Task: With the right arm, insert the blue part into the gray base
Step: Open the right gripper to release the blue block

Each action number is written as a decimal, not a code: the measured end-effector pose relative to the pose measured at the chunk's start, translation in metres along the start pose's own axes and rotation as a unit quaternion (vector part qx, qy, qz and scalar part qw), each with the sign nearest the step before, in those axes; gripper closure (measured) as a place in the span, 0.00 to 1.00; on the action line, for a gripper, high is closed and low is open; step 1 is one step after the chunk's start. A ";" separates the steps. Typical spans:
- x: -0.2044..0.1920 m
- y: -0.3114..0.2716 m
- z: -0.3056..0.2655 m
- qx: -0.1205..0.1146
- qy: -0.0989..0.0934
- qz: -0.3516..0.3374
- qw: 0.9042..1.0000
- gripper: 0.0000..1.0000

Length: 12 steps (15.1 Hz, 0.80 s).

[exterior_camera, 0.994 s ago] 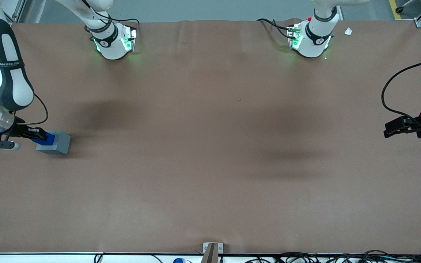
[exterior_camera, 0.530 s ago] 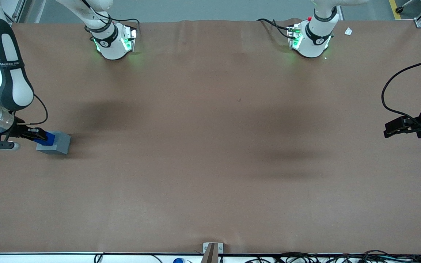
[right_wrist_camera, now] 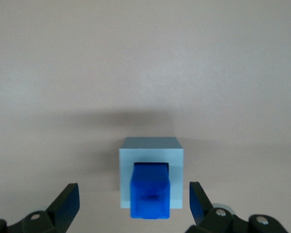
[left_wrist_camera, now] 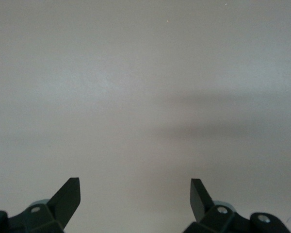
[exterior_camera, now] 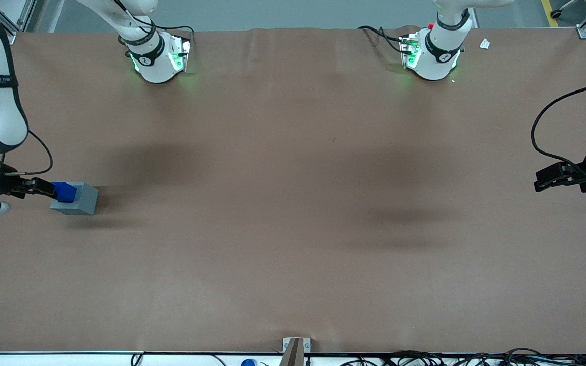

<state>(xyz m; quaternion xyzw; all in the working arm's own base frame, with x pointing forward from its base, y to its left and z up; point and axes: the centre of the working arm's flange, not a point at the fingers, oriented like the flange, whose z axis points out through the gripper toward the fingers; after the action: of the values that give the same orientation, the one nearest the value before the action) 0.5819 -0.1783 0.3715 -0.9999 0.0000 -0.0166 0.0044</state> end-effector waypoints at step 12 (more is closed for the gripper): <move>-0.001 -0.117 -0.102 0.012 0.035 0.008 0.999 0.00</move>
<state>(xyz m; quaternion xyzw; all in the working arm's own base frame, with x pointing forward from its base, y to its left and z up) 0.5771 -0.0624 0.4744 -0.9985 0.0080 -0.0517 0.0168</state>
